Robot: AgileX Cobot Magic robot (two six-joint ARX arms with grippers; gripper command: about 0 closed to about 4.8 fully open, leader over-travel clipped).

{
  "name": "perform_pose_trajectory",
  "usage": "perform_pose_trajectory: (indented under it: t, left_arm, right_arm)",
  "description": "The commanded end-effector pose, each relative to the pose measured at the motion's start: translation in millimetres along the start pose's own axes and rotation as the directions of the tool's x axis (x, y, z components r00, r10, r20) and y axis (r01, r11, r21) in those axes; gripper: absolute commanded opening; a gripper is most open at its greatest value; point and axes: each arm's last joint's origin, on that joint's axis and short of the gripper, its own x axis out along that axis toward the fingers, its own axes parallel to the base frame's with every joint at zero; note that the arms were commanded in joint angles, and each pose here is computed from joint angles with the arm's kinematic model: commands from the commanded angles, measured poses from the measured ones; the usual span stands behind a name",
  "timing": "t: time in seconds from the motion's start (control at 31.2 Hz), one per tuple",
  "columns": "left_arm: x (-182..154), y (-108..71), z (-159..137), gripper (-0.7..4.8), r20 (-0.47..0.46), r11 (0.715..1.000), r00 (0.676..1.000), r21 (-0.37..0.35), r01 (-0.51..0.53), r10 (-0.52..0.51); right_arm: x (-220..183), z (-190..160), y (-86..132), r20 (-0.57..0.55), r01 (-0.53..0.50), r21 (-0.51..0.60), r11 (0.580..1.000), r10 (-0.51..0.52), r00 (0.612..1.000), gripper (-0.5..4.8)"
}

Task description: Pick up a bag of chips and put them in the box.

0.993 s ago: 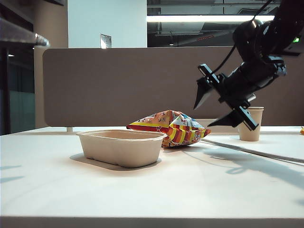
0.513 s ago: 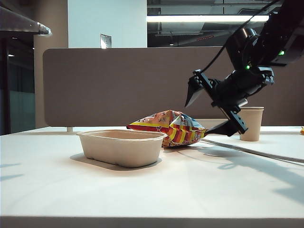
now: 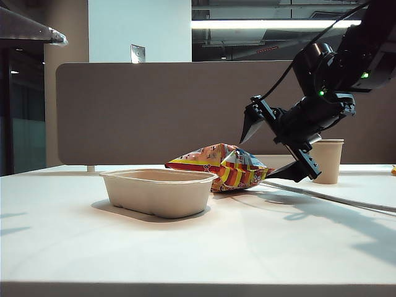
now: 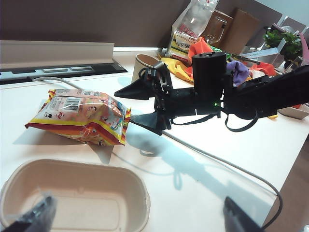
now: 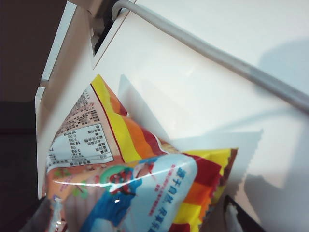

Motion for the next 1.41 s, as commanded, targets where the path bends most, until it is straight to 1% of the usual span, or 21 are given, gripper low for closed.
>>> perform_pose_trajectory:
  t: [0.03, 0.13, 0.74, 0.83, 0.9, 0.96, 1.03, 1.09, 1.22, 1.25, 1.35, 1.38, 1.41]
  left_arm:
    - [-0.5, -1.3, 3.7, 4.79, 0.019, 1.0, 1.0, 0.02, 0.007, -0.007]
    - [-0.5, -1.3, 3.7, 4.79, 0.019, 1.0, 1.0, 0.02, 0.007, -0.007]
    - [-0.5, -1.3, 3.7, 4.79, 0.02, 1.0, 1.0, 0.02, 0.006, -0.007]
    - [-0.5, -1.2, 3.7, 4.79, 0.02, 1.0, 1.0, 0.021, 0.006, -0.006]
    - [-0.5, -1.2, 3.7, 4.79, 0.02, 1.0, 1.0, 0.021, 0.006, -0.006]
    - [-0.5, -1.2, 3.7, 4.79, 0.02, 1.0, 1.0, 0.021, 0.006, -0.006]
    - [-0.5, -1.2, 3.7, 4.79, 0.02, 1.0, 1.0, 0.021, 0.006, -0.006]
    - [-0.5, -1.2, 3.7, 4.79, 0.02, 1.0, 1.0, 0.021, 0.006, -0.006]
    - [-0.5, -1.2, 3.7, 4.79, 0.02, 1.0, 1.0, 0.021, 0.006, -0.006]
    - [-0.5, -1.2, 3.7, 4.79, 0.02, 1.0, 1.0, 0.021, 0.005, -0.006]
    - [-0.5, -1.2, 3.7, 4.79, 0.02, 1.0, 1.0, 0.021, 0.005, -0.006]
    - [-0.5, -1.2, 3.7, 4.79, 0.02, 1.0, 1.0, 0.021, 0.005, -0.006]
    - [-0.5, -1.2, 3.7, 4.79, 0.02, 1.0, 1.0, 0.021, 0.005, -0.006]
  right_arm:
    - [2.2, 0.9, 0.6, 0.005, -0.017, -0.008, 1.0, 0.017, 1.0, 4.79]
    - [4.7, 0.7, 0.5, 0.009, -0.036, -0.014, 0.999, 0.036, 0.999, 4.79]
    - [12.5, -4.3, -9.1, -0.011, -0.006, -0.006, 1.0, 0.006, 1.0, 4.75]
    - [13.0, -4.3, -9.3, -0.01, -0.009, -0.007, 1.0, 0.009, 1.0, 4.44]
    - [13.0, -4.3, -9.3, -0.01, -0.008, -0.01, 1.0, 0.008, 1.0, 4.06]
    - [13.1, -4.3, -9.5, -0.008, -0.007, -0.014, 1.0, 0.007, 1.0, 3.88]
    - [13.8, -4.3, -9.9, -0.007, -0.011, -0.015, 1.0, 0.011, 1.0, 3.41]
    - [13.8, -4.3, -10.0, -0.007, -0.011, -0.016, 1.0, 0.011, 1.0, 3.09]
    - [13.8, -4.0, -9.4, -0.005, -0.017, -0.023, 1.0, 0.016, 1.0, 3.03]
    - [13.8, -4.0, -9.3, -0.005, -0.017, -0.025, 1.0, 0.017, 1.0, 2.91]
    - [13.8, -4.1, -9.3, -0.008, -0.019, -0.041, 0.999, 0.019, 1.0, 2.14]
    - [13.8, -4.3, -9.2, -0.013, -0.022, -0.047, 0.999, 0.021, 1.0, 1.98]
    - [13.8, -4.3, -9.2, -0.015, -0.023, -0.047, 0.999, 0.022, 1.0, 1.98]
